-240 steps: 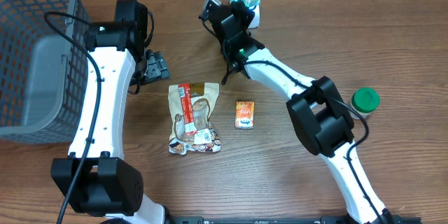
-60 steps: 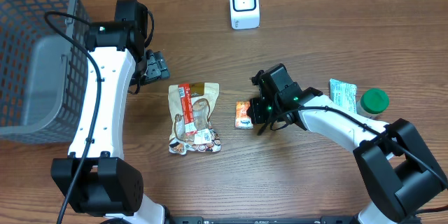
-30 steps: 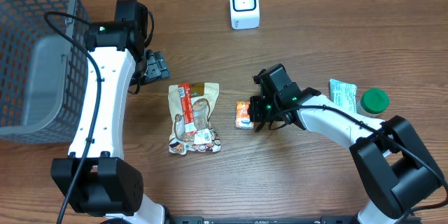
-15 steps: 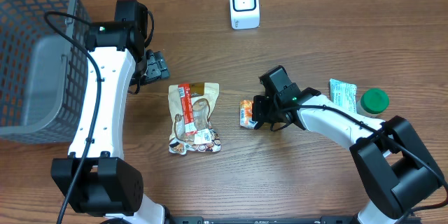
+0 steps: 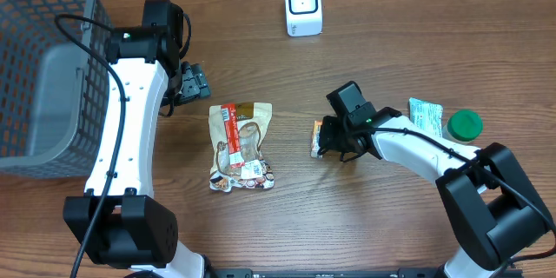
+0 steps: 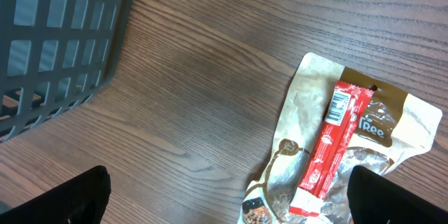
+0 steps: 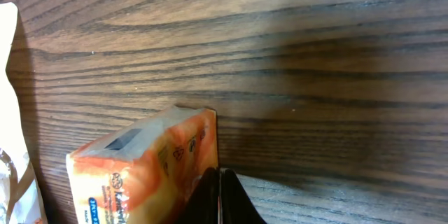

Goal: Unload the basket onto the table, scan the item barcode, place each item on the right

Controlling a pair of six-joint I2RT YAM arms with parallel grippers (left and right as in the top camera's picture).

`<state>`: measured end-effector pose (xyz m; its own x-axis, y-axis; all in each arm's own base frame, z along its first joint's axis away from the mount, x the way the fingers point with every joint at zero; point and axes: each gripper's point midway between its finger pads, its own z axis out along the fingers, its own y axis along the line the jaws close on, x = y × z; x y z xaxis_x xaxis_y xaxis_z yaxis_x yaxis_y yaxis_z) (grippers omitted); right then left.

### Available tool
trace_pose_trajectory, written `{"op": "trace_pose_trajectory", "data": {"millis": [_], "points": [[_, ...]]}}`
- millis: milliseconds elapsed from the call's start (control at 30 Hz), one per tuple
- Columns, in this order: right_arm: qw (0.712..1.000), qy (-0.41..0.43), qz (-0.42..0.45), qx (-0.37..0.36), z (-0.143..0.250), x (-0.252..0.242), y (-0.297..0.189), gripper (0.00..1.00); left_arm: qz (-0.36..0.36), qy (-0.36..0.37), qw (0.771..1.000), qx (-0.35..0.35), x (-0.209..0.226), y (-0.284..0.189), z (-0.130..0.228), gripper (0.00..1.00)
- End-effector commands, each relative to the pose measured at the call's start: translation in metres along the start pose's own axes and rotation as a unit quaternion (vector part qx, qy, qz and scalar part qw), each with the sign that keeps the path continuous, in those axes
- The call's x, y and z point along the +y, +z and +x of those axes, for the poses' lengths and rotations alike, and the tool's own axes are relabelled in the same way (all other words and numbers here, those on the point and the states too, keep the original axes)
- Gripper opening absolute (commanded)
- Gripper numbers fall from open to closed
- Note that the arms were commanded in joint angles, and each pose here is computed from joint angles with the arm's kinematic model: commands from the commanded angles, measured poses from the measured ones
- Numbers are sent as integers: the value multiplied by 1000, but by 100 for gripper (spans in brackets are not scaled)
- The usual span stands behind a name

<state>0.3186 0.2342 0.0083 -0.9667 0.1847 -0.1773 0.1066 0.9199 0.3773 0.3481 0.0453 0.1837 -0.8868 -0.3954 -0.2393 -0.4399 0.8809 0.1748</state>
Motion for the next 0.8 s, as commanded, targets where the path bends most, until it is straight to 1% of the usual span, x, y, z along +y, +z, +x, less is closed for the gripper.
{"op": "trace_pose_trajectory", "data": {"millis": [0, 100, 167, 200, 333, 467, 667, 767], "points": [[1000, 15, 6, 1, -3, -10, 3, 12, 1, -11, 1000, -9, 0, -4, -5, 99], [1000, 22, 9, -1, -8, -13, -3, 20, 1, -11, 1000, -9, -1, -4, -5, 100], [1000, 29, 11, -4, -14, -16, -12, 29, 1, -11, 1000, -9, 0, -4, -5, 100], [999, 33, 11, -8, -18, -16, -17, 32, 1, -11, 1000, -9, 0, -4, -5, 99], [999, 23, 6, -23, -32, -16, -39, 36, 1, -11, 1000, -9, 0, -4, -5, 100], [999, -23, 1, -32, -38, -5, -62, 41, 1, -11, 1000, -9, -1, -4, -5, 100], [998, -57, 0, -29, -36, 20, -80, 49, 1, -11, 1000, -9, -1, -4, -5, 99], [996, -81, 11, -44, -34, 31, -80, 56, 1, -11, 1000, -9, 0, -4, -5, 100]]}}
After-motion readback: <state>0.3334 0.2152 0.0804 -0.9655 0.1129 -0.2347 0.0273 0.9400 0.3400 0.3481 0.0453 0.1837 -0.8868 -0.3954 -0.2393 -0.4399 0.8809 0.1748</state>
